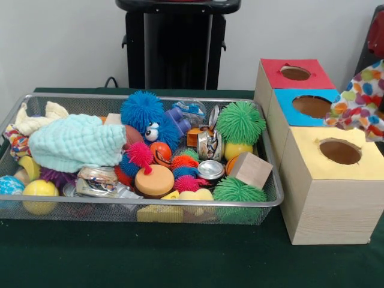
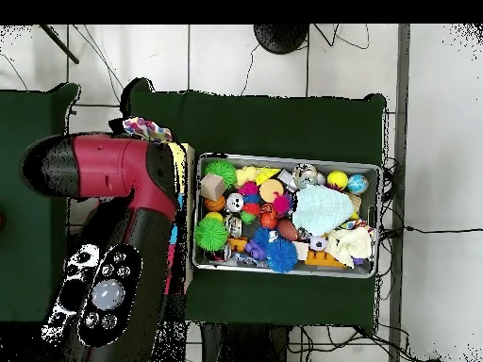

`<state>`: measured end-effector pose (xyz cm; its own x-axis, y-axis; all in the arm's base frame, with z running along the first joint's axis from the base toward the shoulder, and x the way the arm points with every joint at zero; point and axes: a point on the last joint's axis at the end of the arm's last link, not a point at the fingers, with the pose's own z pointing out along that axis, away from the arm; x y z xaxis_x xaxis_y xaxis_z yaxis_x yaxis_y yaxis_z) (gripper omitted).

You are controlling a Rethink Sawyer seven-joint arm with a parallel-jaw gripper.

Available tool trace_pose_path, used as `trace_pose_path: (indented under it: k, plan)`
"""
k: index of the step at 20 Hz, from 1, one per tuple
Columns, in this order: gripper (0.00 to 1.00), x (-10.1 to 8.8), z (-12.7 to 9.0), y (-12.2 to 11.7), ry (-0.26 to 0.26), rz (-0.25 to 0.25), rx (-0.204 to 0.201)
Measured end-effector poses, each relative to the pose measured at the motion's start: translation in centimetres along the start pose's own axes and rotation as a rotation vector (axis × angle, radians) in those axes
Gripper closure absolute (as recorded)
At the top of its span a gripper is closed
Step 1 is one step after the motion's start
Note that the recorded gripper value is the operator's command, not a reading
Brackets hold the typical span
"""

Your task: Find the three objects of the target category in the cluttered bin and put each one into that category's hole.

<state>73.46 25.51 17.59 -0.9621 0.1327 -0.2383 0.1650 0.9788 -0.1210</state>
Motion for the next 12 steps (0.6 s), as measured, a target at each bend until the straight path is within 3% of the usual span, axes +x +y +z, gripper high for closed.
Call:
trace_pose_path:
  k: [5,12]
  plan:
    - [1.00,1.1,1.9,0.0,0.020,-0.033,0.027]
    - [1.00,2.0,2.9,-0.1,0.033,-0.061,0.044]
